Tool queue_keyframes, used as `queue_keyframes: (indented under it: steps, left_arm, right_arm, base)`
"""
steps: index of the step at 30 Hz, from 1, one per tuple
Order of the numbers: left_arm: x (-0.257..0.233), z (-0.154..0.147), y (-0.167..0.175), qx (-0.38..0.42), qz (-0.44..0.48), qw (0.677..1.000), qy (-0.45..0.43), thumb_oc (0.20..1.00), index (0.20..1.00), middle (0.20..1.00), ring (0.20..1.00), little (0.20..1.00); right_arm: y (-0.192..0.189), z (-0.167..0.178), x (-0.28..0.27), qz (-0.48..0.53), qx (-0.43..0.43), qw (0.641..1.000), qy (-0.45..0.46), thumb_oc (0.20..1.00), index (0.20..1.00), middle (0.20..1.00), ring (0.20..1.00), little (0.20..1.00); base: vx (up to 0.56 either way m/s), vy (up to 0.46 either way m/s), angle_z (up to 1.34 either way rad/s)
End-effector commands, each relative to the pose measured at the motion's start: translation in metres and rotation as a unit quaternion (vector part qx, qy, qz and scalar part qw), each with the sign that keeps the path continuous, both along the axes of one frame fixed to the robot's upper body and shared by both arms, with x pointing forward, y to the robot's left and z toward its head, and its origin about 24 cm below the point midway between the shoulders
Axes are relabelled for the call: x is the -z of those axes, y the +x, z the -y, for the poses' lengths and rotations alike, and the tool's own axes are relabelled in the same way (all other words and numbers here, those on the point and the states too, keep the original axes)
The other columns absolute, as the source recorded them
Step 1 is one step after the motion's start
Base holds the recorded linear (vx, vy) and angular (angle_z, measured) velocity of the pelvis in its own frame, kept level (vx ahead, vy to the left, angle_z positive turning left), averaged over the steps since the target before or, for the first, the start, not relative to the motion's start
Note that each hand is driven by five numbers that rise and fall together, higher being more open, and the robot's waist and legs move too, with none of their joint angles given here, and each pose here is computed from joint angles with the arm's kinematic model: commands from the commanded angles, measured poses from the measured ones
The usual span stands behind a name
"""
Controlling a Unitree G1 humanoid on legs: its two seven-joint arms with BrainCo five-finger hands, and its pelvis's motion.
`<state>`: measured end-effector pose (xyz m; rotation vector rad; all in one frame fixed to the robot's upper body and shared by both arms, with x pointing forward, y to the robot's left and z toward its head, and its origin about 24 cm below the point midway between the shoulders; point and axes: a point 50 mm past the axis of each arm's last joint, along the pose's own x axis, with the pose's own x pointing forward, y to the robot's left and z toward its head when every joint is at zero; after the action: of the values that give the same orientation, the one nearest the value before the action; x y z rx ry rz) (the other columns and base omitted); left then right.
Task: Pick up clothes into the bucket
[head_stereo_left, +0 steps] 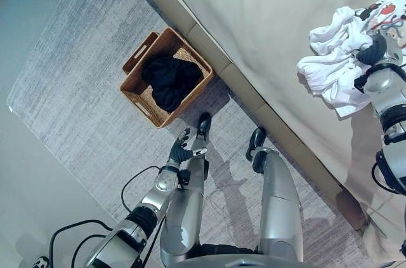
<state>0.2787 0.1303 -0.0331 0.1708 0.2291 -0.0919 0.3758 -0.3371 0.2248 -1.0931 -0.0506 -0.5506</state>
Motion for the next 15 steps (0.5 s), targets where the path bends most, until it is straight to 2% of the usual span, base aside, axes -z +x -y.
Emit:
queue_keyframes:
  steps: [1,5,15]
  left_arm:
    - [-0.005,-0.016,0.004,-0.023,0.022,0.999,0.022,1.000,1.000,1.000,1.000,1.000]
    - [-0.009,-0.033,0.003,-0.045,0.033,0.998,0.039,1.000,1.000,1.000,1.000,1.000]
    - [-0.043,-0.064,0.007,-0.023,0.111,0.989,0.096,1.000,1.000,1.000,1.000,1.000]
  right_arm:
    - [0.002,-0.017,-0.003,0.052,-0.037,0.998,-0.004,0.200,0.200,0.200,0.200,0.200]
    - [-0.002,-0.026,-0.032,0.117,-0.055,0.991,-0.041,0.200,0.200,0.200,0.200,0.200]
    - [-0.033,-0.021,-0.093,0.236,-0.047,0.961,-0.136,0.200,0.200,0.200,0.200,0.200]
  base:
    - [-0.04,0.034,-0.05]
    - [-0.02,0.064,-0.07]
    - [0.05,0.069,-0.25]
